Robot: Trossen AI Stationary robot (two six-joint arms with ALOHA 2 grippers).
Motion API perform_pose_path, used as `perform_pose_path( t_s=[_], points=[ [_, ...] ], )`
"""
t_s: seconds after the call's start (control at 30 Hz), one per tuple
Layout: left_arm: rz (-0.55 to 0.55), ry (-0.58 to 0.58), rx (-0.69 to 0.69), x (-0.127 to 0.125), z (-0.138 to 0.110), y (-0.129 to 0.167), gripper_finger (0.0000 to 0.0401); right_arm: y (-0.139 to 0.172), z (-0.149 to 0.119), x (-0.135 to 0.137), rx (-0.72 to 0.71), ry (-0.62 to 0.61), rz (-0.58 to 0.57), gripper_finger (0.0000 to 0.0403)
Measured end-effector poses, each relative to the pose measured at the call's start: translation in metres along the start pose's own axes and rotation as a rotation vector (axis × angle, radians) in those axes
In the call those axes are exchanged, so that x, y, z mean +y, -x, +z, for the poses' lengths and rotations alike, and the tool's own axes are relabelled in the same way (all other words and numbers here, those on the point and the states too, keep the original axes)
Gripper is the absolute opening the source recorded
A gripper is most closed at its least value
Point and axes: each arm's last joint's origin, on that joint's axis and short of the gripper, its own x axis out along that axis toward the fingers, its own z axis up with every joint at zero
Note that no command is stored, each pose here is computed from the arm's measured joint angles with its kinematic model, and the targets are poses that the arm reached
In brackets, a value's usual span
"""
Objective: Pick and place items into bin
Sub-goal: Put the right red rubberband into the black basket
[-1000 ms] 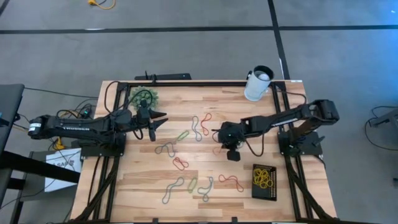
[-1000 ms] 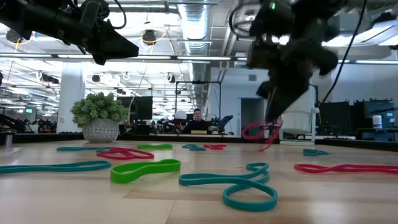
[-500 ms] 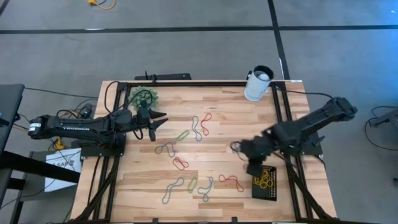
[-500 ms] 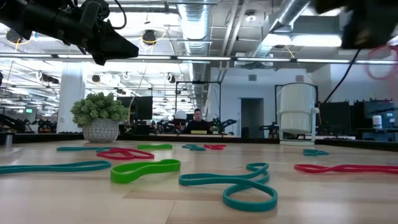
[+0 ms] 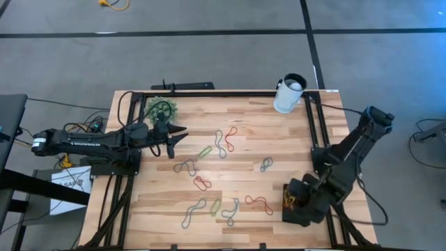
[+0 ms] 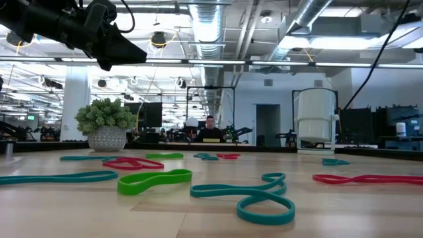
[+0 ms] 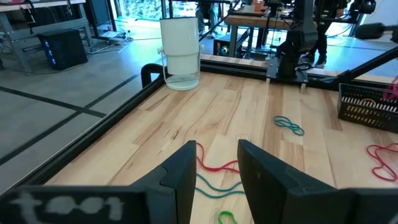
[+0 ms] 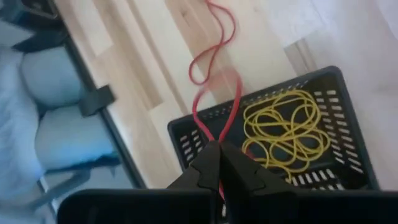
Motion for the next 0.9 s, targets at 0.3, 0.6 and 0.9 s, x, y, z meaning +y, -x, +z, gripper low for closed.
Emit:
perform_pose_path(
  t_s=[0.3, 0.6, 0.9],
  points=[
    [0.000, 0.019, 0.000, 0.000, 0.000, 0.000, 0.0109, -0.034, -0.027, 0.019, 0.022, -0.079, -0.058, 0.0000],
    [0.000, 0.019, -0.001, 0.000, 0.000, 0.000, 0.0109, -0.033, -0.048, 0.020, -0.049, -0.118, -0.071, 0.0000],
    [0.000, 0.019, -0.001, 0.000, 0.000, 0.000, 0.0109, -0.046, -0.049, 0.019, -0.105, -0.099, -0.150, 0.0000]
  ],
)
